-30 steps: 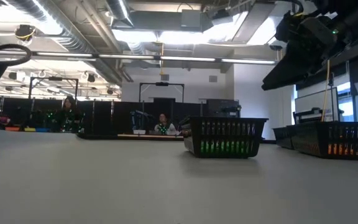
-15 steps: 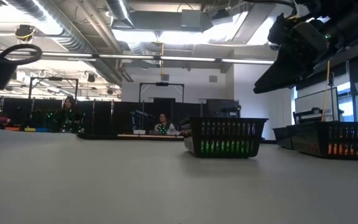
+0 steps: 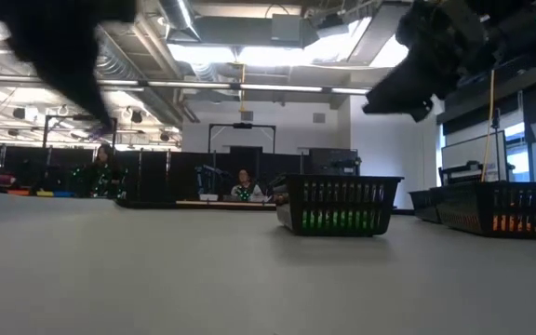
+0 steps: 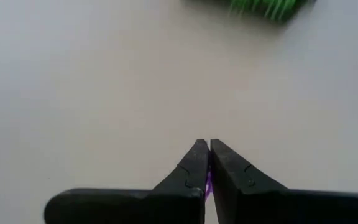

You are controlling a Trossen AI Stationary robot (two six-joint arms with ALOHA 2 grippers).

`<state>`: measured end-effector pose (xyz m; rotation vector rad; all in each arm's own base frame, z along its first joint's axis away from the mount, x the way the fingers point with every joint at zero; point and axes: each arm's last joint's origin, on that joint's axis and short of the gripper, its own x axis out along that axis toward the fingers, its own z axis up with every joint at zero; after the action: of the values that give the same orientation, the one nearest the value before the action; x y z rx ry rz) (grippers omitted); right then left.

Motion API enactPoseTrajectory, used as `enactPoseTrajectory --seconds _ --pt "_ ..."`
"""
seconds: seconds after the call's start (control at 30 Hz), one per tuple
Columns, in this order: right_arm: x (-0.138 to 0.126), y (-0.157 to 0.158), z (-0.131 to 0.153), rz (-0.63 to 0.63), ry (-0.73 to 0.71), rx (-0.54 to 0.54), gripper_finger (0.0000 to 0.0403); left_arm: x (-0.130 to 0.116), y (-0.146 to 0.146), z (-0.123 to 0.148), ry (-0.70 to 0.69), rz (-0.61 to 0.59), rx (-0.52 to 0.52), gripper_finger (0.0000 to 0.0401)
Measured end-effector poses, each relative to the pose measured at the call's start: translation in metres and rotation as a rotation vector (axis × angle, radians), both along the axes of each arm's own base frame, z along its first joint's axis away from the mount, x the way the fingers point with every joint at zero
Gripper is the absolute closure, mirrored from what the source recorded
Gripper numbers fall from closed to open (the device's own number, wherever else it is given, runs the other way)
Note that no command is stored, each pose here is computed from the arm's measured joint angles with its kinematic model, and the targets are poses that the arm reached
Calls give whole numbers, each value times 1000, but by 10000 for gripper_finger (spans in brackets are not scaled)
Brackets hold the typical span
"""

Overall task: Sort Halloween decoration
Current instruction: Put the top purple spider toy into the top bin

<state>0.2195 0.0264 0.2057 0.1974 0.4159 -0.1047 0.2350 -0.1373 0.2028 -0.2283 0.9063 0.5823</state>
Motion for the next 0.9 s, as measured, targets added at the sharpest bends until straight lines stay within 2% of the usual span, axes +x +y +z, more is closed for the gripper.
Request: enactPoseTrajectory --seconds 0.1,0.33,0.5,0.73,0.9 --pt "9 3 1 79 -63 -9 240 18 1 12 -138 -51 77 401" --pt "35 11 -13 240 -180 -21 240 61 14 27 -395 -266 70 401" --pt "48 15 -25 314 -255 3 240 81 32 45 -553 -328 123 401" --pt "58 17 -25 304 -410 43 240 96 52 52 -646 -356 177 401" --pt "62 17 -31 300 -432 65 240 108 58 43 -667 -388 190 401"
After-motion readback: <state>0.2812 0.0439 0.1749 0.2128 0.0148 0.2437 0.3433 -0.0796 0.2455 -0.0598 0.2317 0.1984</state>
